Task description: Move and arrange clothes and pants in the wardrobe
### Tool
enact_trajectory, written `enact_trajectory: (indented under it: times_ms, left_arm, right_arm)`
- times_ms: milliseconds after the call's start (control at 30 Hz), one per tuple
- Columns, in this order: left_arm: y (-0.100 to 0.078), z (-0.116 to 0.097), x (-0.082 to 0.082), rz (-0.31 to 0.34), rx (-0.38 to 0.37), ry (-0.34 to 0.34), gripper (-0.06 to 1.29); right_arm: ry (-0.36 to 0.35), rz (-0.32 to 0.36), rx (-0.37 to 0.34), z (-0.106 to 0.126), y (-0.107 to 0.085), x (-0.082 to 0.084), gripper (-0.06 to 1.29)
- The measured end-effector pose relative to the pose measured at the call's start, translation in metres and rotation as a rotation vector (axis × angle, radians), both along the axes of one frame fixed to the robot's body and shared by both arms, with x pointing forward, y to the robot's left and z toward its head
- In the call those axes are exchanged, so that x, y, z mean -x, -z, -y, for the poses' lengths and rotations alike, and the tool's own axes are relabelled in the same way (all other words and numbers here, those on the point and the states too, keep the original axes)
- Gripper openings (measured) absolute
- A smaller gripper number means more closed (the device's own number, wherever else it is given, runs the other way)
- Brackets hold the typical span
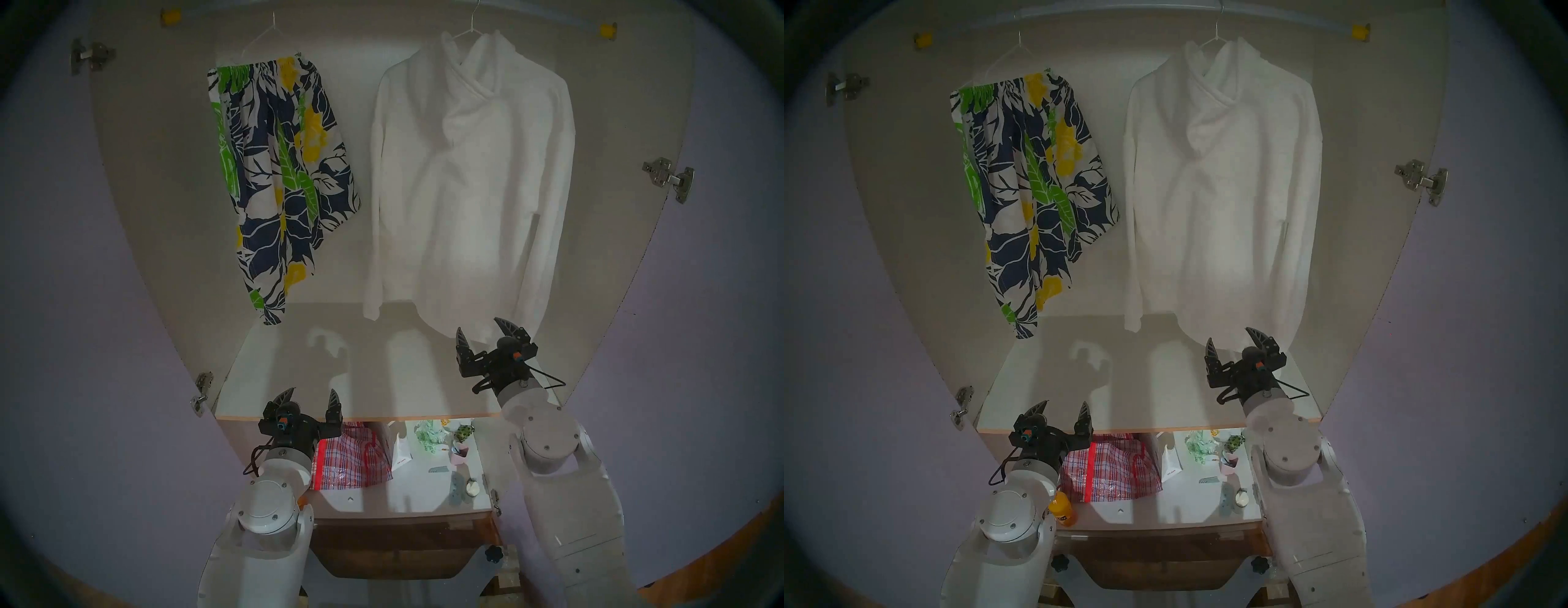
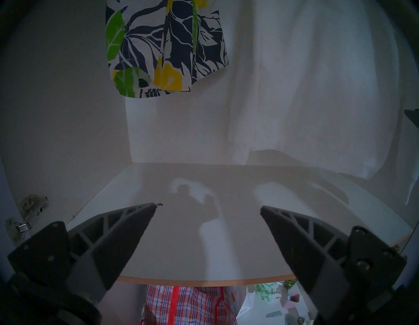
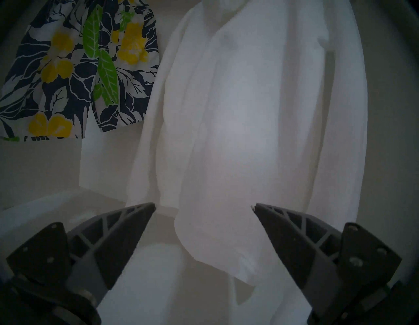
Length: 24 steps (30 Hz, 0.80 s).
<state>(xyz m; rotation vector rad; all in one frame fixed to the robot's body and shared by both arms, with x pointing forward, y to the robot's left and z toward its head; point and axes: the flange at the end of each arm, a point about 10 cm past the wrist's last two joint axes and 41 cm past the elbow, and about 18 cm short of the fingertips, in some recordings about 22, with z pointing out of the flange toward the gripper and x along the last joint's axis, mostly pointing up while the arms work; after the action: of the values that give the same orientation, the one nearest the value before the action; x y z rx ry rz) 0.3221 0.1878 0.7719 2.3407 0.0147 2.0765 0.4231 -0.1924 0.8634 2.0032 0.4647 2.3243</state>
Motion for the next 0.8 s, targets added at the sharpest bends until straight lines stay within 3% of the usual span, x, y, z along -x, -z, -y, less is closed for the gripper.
enact_trajectory:
  times_ms: [167,333,633,800]
  left_arm:
    - [0.000,0.000,0.000,0.000,0.000,0.000,1.26]
    - [0.000,0.000,0.000,-0.001,0.000,0.000,1.26]
    - [0.001,0.000,0.000,-0.002,0.000,-0.001,1.26]
    - [0.001,0.000,0.000,-0.002,0.000,-0.001,1.26]
  right_arm:
    - [0.006,0.011,0.022,0.002,-0.023,-0.026,1.20]
    - [-0.010,-0.066,0.019,0.008,-0.021,-0.052,1.20]
    - [-0.042,-0.076,0.035,0.010,-0.042,-0.093,1.20]
    - [-0.102,-0.119,0.062,-0.001,-0.039,-0.117,1.20]
